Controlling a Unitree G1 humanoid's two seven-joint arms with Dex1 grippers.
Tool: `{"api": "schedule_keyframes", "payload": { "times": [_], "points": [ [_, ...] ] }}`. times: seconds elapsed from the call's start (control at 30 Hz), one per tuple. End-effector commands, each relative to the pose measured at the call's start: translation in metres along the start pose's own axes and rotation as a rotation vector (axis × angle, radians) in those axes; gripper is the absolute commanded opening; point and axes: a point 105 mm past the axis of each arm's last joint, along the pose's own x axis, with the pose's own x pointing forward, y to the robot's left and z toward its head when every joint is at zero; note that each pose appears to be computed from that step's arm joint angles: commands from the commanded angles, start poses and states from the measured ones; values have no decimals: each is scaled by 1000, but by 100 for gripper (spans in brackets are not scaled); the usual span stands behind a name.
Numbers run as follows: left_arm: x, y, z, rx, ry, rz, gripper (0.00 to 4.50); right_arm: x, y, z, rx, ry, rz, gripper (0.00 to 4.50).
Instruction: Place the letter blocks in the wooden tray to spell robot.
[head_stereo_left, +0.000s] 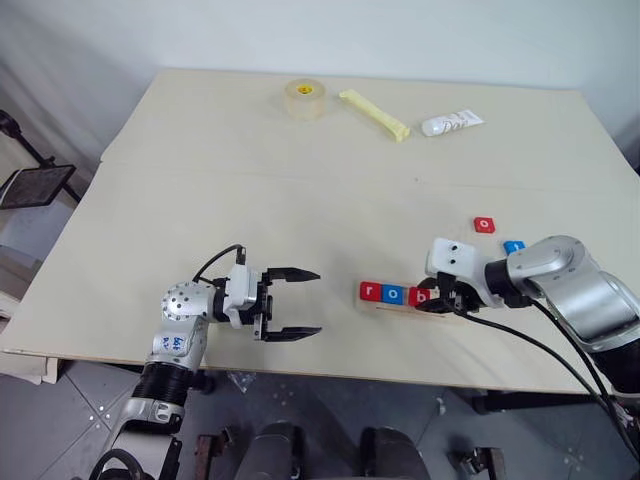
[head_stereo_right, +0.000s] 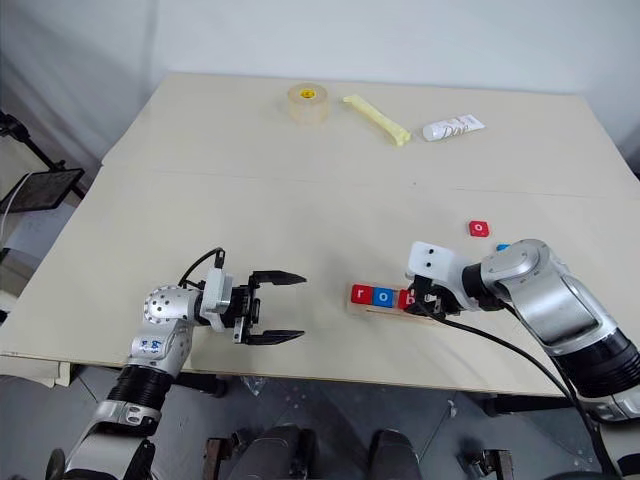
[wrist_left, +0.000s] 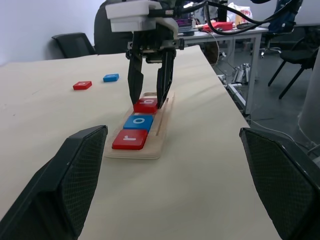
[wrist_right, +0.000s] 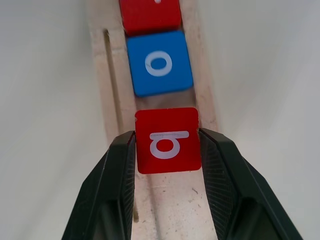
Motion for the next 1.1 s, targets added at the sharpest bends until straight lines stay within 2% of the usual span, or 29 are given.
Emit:
{"api": "schedule_keyframes", "payload": {
  "times": [0.03,0.23,0.53,0.7,0.9,1.0,1.1],
  "points": [
    [3,-1,8,43,-16,-6,450,-4,-6,8,-34,-16,-18,146],
    [4,-2,8,42,-17,4,450,1,-4,12,-40,-26,-1,146],
    [3,0,7,39,-14,11,450,-4,-2,19,-48,-41,-1,448],
    [4,2,7,39,-13,12,450,-21,-3,25,-17,-92,-42,448],
    [5,3,6,37,-15,12,450,-44,4,18,62,-196,-92,448],
    [3,5,3,23,-9,23,450,-75,-13,-13,189,-252,-316,448],
    [1,6,0,15,-6,31,450,-98,-18,-41,286,-285,-457,448]
  ]
}}
